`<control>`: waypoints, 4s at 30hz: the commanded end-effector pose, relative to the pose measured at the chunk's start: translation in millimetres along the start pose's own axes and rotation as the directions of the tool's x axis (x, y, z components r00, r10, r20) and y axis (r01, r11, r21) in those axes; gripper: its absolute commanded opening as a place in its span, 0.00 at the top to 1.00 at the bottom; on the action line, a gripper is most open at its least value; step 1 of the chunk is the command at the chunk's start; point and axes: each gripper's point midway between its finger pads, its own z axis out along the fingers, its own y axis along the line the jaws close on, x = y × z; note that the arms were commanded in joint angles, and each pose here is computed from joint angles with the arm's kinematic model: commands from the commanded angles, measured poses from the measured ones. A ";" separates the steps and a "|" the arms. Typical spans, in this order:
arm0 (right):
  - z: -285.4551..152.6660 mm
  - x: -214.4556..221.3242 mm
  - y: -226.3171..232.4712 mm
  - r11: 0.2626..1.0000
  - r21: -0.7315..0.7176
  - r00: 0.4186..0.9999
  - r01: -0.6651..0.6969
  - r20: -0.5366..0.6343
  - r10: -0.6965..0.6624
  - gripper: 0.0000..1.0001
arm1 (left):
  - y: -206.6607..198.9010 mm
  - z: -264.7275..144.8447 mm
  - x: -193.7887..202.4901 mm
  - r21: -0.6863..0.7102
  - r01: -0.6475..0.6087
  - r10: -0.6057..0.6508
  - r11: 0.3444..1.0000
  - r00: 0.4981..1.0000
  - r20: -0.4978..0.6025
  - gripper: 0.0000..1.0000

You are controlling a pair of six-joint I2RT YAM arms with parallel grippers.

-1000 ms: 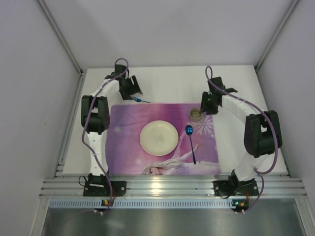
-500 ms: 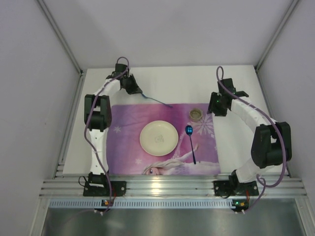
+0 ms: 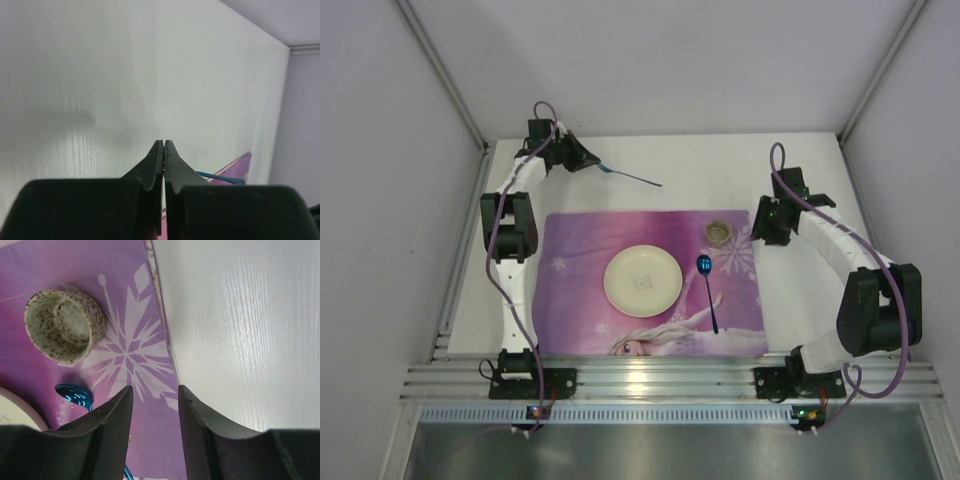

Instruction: Set the dinner table for one person

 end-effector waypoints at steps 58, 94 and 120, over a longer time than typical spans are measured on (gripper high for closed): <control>-13.9 28.1 26.0 0.988 -0.143 0.994 0.065 -0.072 -0.076 0.70 | -73.3 -199.1 171.2 0.243 -0.694 0.732 0.677 0.604 -0.316 1.00; 4.9 43.2 23.5 0.988 -0.119 0.983 0.103 -0.138 -0.119 0.74 | 13.4 -151.4 116.8 -0.235 -0.893 0.671 0.383 0.444 -0.594 0.01; -127.3 -53.4 71.7 0.961 -0.271 0.988 0.060 0.150 -0.019 0.62 | 86.9 -264.9 51.4 -0.514 -0.082 0.354 0.854 0.816 0.457 0.01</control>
